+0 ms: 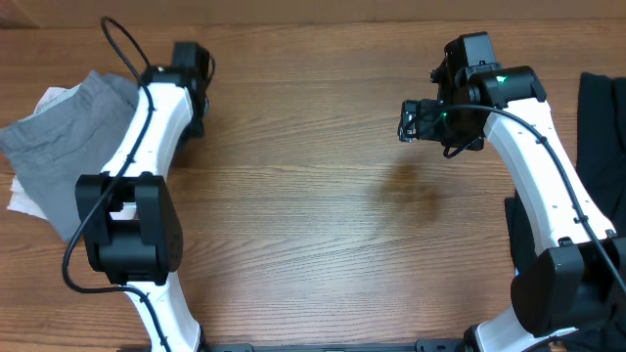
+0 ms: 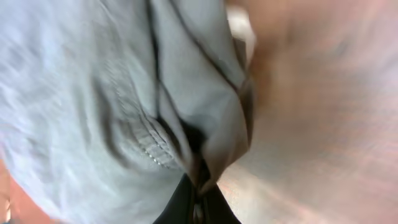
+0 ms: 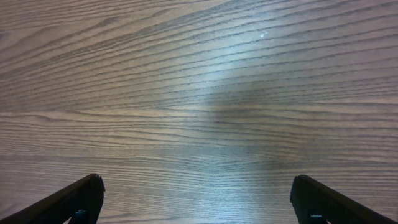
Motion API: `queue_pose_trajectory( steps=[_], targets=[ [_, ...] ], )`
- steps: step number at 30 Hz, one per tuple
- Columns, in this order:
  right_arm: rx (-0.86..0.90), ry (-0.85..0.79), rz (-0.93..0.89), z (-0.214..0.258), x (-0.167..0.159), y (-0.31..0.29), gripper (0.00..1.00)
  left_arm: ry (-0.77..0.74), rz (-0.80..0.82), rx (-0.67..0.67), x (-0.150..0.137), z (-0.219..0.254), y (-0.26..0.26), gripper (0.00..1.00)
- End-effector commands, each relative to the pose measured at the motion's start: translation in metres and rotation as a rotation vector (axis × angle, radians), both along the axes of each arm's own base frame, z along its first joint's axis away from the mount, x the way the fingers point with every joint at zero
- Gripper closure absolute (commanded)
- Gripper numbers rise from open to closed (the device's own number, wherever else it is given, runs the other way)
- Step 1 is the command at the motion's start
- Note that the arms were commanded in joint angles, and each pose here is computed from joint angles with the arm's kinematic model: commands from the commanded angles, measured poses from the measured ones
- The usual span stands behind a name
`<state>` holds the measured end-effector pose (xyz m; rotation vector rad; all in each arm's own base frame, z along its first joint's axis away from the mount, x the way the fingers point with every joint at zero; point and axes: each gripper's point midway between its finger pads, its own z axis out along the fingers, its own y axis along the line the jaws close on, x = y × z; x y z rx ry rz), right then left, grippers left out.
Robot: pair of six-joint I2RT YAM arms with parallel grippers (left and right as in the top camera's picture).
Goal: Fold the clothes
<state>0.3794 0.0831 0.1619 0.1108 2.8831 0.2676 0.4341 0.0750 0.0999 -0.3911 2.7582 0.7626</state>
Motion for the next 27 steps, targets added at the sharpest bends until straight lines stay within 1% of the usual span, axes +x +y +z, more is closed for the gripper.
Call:
queue_pose_trajectory(
  steps=[1,3,4,8,10,14,16,17,19,20,22,23,25,26,27],
  targets=[
    [-0.005,-0.026,-0.003,0.009,0.003,-0.002,0.00,-0.242,0.046,0.004,0.046,0.063,0.012,0.96],
    [-0.005,-0.026,-0.003,0.009,0.003,-0.002,0.00,-0.323,0.073,-0.016,0.059,0.073,0.017,0.96],
    [-0.005,-0.026,-0.003,0.009,0.003,-0.002,0.00,-0.339,0.080,-0.032,0.062,0.073,0.018,0.96],
    [-0.005,-0.025,-0.003,0.009,0.003,-0.002,0.00,-0.336,0.116,-0.102,0.066,0.052,0.020,0.95],
    [-0.006,-0.022,-0.003,0.008,0.002,-0.002,0.00,-0.310,0.122,-0.114,0.067,0.038,0.022,0.89],
    [-0.007,-0.013,-0.003,0.008,0.000,-0.002,0.00,-0.264,0.137,-0.110,0.066,0.016,0.028,0.83],
    [-0.007,-0.010,-0.003,0.008,0.000,-0.002,0.00,-0.266,0.141,-0.113,0.069,0.011,0.030,0.81],
    [-0.007,-0.010,-0.003,0.008,0.000,-0.002,0.00,-0.273,0.141,-0.115,0.070,0.011,0.031,0.78],
    [-0.007,-0.011,-0.003,0.008,0.000,-0.002,0.00,-0.284,0.111,-0.134,0.077,0.010,0.027,0.56],
    [-0.007,-0.011,-0.003,0.008,0.000,-0.002,0.00,-0.284,0.090,-0.140,0.080,0.010,0.025,0.48],
    [-0.007,-0.011,-0.003,0.008,0.000,-0.002,0.00,-0.289,0.058,-0.145,0.083,0.017,0.023,0.46],
    [-0.007,-0.011,-0.004,0.008,0.000,-0.002,0.00,-0.295,0.054,-0.142,0.083,0.023,0.023,0.39],
    [-0.007,-0.011,-0.004,0.008,0.000,-0.002,0.00,-0.303,0.049,-0.139,0.082,0.040,0.024,0.19],
    [-0.007,-0.011,-0.004,0.008,0.000,-0.002,0.00,-0.314,0.050,-0.140,0.082,0.050,0.025,0.12],
    [-0.007,-0.011,-0.004,0.008,0.000,-0.002,0.00,-0.325,0.048,-0.147,0.082,0.060,0.024,0.09]
  ],
)
